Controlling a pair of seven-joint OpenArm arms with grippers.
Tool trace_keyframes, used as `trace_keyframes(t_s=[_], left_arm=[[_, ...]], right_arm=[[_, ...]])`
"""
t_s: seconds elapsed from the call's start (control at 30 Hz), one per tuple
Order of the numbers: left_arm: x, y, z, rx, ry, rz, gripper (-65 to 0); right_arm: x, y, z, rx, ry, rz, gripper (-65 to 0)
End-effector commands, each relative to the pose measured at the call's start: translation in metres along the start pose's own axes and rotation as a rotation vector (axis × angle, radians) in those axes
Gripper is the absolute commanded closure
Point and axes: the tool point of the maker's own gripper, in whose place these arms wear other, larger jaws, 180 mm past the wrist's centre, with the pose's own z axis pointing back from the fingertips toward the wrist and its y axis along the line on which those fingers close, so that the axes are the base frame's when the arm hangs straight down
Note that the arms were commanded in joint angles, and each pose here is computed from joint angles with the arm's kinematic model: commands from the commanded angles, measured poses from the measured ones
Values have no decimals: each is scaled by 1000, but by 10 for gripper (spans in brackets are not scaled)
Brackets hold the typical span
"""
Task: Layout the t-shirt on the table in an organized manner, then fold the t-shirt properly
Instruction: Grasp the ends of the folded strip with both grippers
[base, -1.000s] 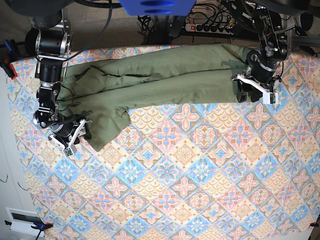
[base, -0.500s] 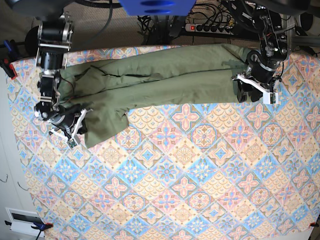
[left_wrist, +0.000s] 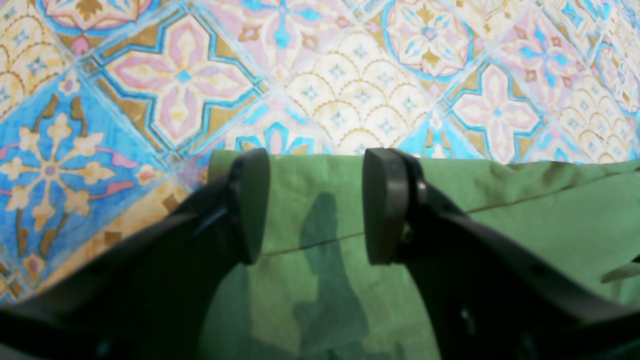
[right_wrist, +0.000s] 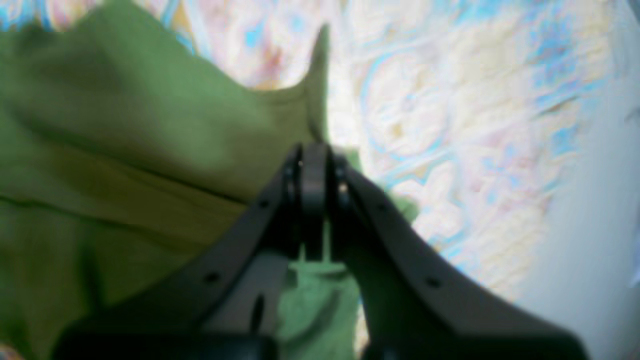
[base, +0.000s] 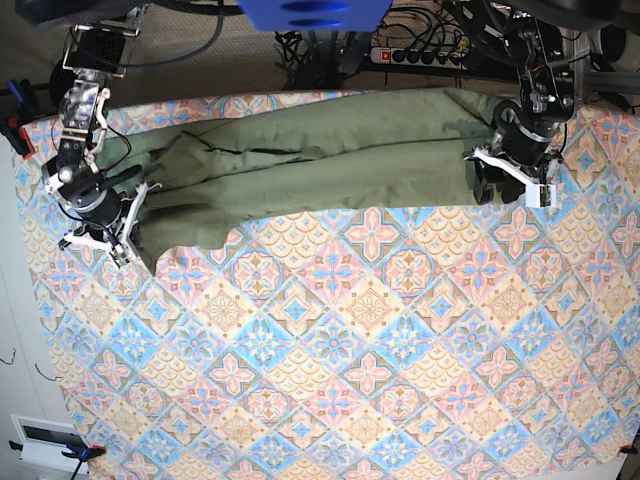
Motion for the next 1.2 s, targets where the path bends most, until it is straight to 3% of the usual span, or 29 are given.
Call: trace_keyframes(t_s=[0.0, 0.3, 0.67, 0.93, 1.07, 1.17], left_arm=[[14, 0, 2, -6, -45, -12, -296], [14, 0, 2, -6, -45, -12, -296], [14, 1, 2, -5, -44, -16, -296], [12, 4, 5, -2, -30, -35, -303], [3, 13, 13, -3, 33, -36, -303], [-1, 26, 26, -9, 76, 0, -306]], right_arm=[[11, -7, 11, -30, -36, 28, -5], [-61, 24, 45, 7, 132, 34, -5], [-75, 34, 48, 30, 171, 35, -9], [-77, 23, 52, -3, 168, 20, -228], [-87, -10, 66, -99, 176, -36, -246], [-71, -11, 64, -84, 108, -79, -246]])
